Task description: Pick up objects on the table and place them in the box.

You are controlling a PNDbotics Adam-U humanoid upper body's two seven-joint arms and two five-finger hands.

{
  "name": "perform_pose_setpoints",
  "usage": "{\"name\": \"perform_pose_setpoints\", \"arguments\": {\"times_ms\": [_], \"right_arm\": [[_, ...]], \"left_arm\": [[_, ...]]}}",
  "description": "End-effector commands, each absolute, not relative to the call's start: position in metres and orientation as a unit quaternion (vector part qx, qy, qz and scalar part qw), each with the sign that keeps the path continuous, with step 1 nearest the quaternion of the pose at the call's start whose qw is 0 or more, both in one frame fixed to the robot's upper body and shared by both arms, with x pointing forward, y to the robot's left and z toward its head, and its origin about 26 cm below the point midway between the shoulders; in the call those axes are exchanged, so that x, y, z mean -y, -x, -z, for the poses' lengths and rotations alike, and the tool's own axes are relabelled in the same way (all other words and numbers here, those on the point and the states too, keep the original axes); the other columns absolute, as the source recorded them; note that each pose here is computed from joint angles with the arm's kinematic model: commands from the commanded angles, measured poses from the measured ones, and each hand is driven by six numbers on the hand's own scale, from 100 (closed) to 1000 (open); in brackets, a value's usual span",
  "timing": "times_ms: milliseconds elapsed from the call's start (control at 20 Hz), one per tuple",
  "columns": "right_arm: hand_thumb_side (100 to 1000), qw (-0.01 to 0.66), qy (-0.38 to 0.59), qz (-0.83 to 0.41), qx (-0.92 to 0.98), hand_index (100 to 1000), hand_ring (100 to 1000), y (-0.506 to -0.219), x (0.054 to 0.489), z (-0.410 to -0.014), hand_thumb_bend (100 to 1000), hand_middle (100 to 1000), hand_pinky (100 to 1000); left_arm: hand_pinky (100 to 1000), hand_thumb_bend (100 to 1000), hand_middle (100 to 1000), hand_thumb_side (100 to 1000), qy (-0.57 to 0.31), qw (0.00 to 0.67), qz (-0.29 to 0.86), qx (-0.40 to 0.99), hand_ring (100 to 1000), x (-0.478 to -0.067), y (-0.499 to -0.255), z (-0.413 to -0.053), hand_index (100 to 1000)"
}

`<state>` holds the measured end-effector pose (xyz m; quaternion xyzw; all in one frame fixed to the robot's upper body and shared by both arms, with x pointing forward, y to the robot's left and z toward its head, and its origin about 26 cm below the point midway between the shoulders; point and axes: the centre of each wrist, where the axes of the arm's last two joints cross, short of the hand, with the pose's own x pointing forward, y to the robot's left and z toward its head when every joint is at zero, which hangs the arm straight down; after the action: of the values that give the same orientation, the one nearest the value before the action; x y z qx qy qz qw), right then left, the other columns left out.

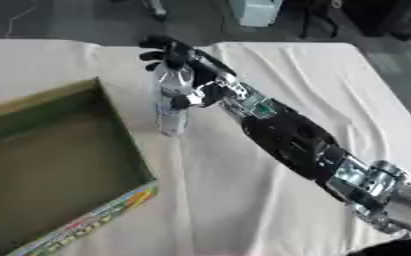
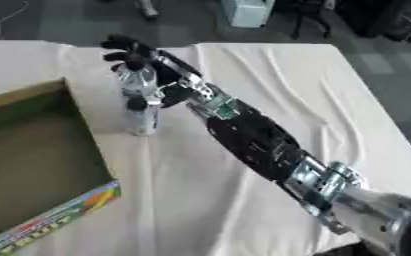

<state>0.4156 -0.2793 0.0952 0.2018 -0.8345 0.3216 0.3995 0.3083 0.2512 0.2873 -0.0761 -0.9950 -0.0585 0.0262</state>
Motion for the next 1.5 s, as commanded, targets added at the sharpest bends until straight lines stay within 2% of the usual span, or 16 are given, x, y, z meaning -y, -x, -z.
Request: {"name": "perform_pose_setpoints", "arguments": {"times_ms": [50, 100, 200, 250, 300, 350, 450, 550, 750, 800, 900, 1200, 1500], "right_arm": [[171, 0.212, -0.203, -0.46, 0.838, 691, 353, -0.418, 0.288, -0.099, 657, 566, 100], [172, 0.216, -0.206, -0.454, 0.84, 677, 338, -0.419, 0.289, -0.099, 645, 553, 100], [155, 0.221, -0.214, -0.437, 0.845, 393, 106, -0.419, 0.289, -0.099, 493, 320, 100], [156, 0.222, -0.22, -0.424, 0.85, 270, 100, -0.419, 0.289, -0.1, 487, 192, 100], [172, 0.222, -0.224, -0.413, 0.855, 279, 100, -0.42, 0.29, -0.101, 432, 170, 100], [132, 0.218, -0.225, -0.401, 0.861, 175, 100, -0.42, 0.292, -0.103, 521, 100, 100], [146, 0.211, -0.22, -0.385, 0.871, 149, 100, -0.42, 0.297, -0.104, 536, 100, 100], [100, 0.205, -0.22, -0.371, 0.879, 127, 100, -0.421, 0.299, -0.104, 582, 100, 100], [100, 0.204, -0.244, -0.343, 0.884, 125, 100, -0.421, 0.294, -0.109, 582, 100, 100], [100, 0.202, -0.251, -0.338, 0.884, 125, 100, -0.42, 0.293, -0.114, 556, 100, 100], [100, 0.194, -0.263, -0.328, 0.886, 124, 100, -0.42, 0.293, -0.127, 585, 100, 100], [100, 0.17, -0.3, -0.309, 0.886, 121, 100, -0.415, 0.295, -0.168, 581, 100, 100], [100, 0.153, -0.324, -0.306, 0.882, 119, 100, -0.409, 0.292, -0.189, 579, 100, 100]], "left_arm": [[772, 165, 841, 1000, 0.08, 0.012, 0.063, 0.995, 836, -0.25, -0.306, -0.295, 787], [772, 165, 841, 1000, 0.08, 0.012, 0.063, 0.995, 836, -0.25, -0.306, -0.295, 787], [772, 165, 841, 1000, 0.08, 0.012, 0.063, 0.995, 836, -0.25, -0.306, -0.295, 787], [772, 165, 841, 1000, 0.08, 0.013, 0.063, 0.995, 836, -0.25, -0.306, -0.295, 787], [772, 165, 841, 1000, 0.08, 0.013, 0.063, 0.995, 836, -0.25, -0.306, -0.295, 787], [772, 165, 841, 1000, 0.08, 0.013, 0.063, 0.995, 836, -0.25, -0.306, -0.295, 787], [772, 165, 841, 1000, 0.079, 0.013, 0.063, 0.995, 836, -0.25, -0.306, -0.295, 787], [772, 165, 841, 1000, 0.079, 0.013, 0.064, 0.995, 836, -0.25, -0.306, -0.294, 787], [772, 165, 841, 1000, 0.079, 0.014, 0.064, 0.995, 836, -0.25, -0.306, -0.294, 787], [772, 166, 841, 1000, 0.079, 0.014, 0.064, 0.995, 837, -0.25, -0.306, -0.294, 787], [772, 166, 841, 1000, 0.079, 0.015, 0.065, 0.995, 837, -0.25, -0.306, -0.294, 786], [772, 166, 841, 1000, 0.079, 0.017, 0.065, 0.995, 837, -0.25, -0.306, -0.293, 786], [772, 166, 841, 1000, 0.08, 0.017, 0.065, 0.995, 837, -0.25, -0.306, -0.293, 786]]}}
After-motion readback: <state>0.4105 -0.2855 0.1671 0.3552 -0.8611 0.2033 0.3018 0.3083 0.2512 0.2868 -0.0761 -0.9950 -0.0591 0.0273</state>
